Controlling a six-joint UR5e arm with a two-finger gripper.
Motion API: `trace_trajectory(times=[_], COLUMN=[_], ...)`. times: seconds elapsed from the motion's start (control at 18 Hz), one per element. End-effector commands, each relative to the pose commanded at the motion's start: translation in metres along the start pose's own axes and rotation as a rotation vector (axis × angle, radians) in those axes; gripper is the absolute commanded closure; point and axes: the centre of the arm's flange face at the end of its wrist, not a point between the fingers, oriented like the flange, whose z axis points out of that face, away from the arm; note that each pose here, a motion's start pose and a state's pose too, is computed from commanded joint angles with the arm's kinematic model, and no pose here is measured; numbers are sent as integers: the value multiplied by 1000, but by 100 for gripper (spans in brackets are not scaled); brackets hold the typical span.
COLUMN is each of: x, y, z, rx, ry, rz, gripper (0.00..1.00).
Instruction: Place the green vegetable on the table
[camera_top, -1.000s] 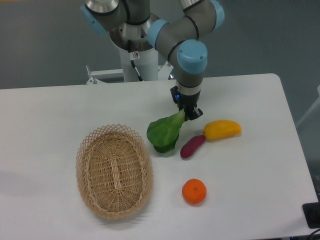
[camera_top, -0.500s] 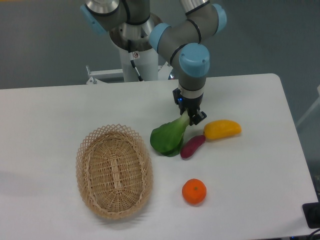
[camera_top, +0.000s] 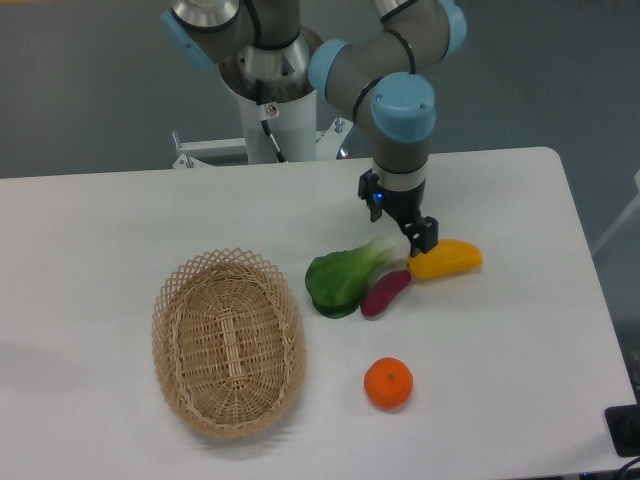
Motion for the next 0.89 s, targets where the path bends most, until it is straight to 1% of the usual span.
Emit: trace_trajectory(times=[0.11, 0.22, 0.28, 0.44, 0.5, 0.56, 0.72, 0.89], x=[-24, -49, -58, -81, -88, -91, -97, -92], y=[7, 24, 28, 65, 74, 87, 121, 152], z=[-25, -50, -56, -78, -87, -90, -99, -99], rx=[6, 0, 7, 59, 72, 67, 63, 75], ry=[-61, -114, -120, -121, -126, -114, -79, -39], rz=[-16, -46, -54, -91, -79, -57, 47, 140], gripper=[0, 0, 0, 0, 0, 0, 0, 0])
